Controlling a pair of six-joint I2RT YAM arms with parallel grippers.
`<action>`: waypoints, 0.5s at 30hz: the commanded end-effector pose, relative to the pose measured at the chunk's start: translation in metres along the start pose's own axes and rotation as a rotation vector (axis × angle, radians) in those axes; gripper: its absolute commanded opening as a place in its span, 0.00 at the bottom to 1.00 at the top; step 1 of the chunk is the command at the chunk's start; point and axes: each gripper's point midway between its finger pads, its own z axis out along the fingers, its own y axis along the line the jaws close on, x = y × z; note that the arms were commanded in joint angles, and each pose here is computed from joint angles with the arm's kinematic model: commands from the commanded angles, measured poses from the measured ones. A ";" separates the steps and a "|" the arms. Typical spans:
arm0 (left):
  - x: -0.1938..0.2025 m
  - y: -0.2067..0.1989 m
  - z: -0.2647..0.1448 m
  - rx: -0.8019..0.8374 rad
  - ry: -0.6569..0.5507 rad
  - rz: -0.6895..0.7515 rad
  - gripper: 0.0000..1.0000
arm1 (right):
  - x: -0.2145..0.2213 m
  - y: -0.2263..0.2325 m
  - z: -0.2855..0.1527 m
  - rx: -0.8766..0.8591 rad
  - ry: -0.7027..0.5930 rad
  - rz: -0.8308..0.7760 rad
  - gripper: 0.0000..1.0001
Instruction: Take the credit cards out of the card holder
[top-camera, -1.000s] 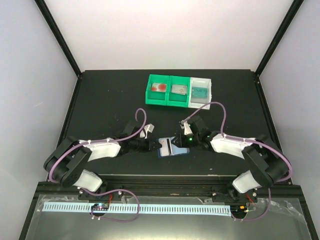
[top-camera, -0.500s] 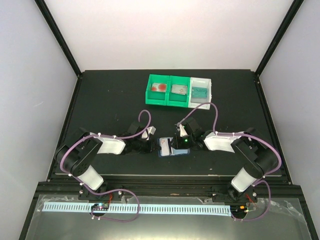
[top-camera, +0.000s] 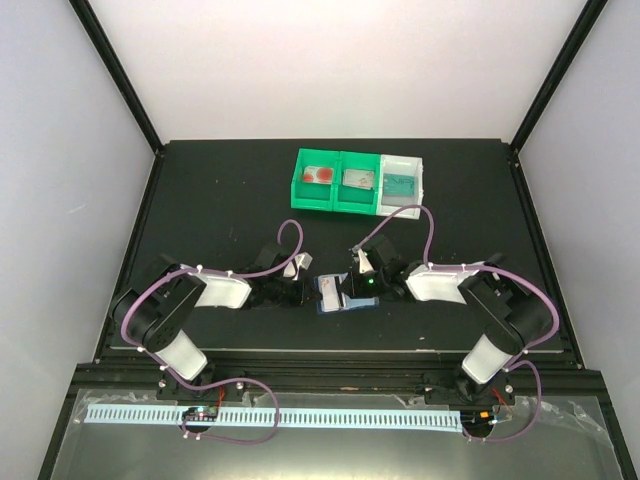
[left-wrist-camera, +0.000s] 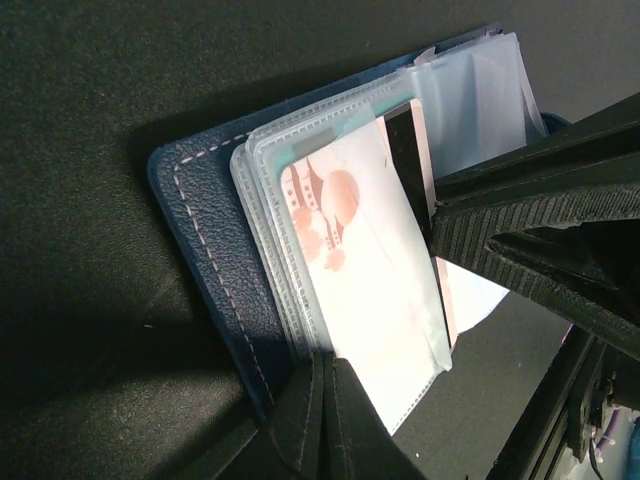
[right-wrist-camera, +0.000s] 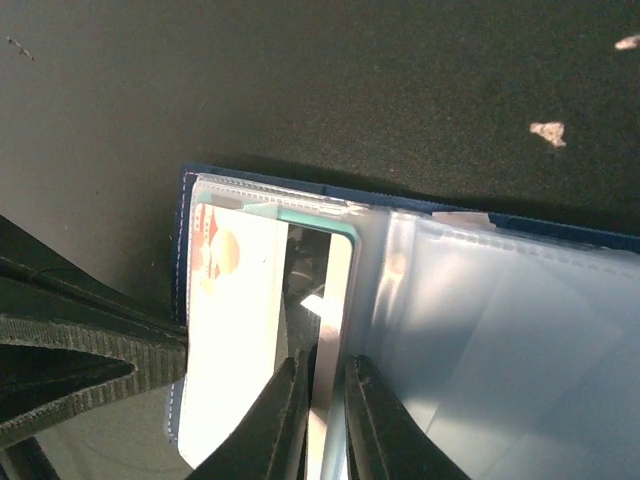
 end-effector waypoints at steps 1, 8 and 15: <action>-0.001 0.013 0.005 -0.066 -0.004 0.012 0.02 | 0.001 -0.005 0.003 0.033 -0.008 -0.018 0.10; 0.001 0.018 0.004 -0.082 -0.002 0.008 0.01 | -0.004 -0.008 -0.006 0.067 -0.039 -0.028 0.04; 0.002 0.024 0.004 -0.112 -0.002 0.004 0.02 | -0.005 -0.010 -0.012 0.071 -0.045 -0.022 0.04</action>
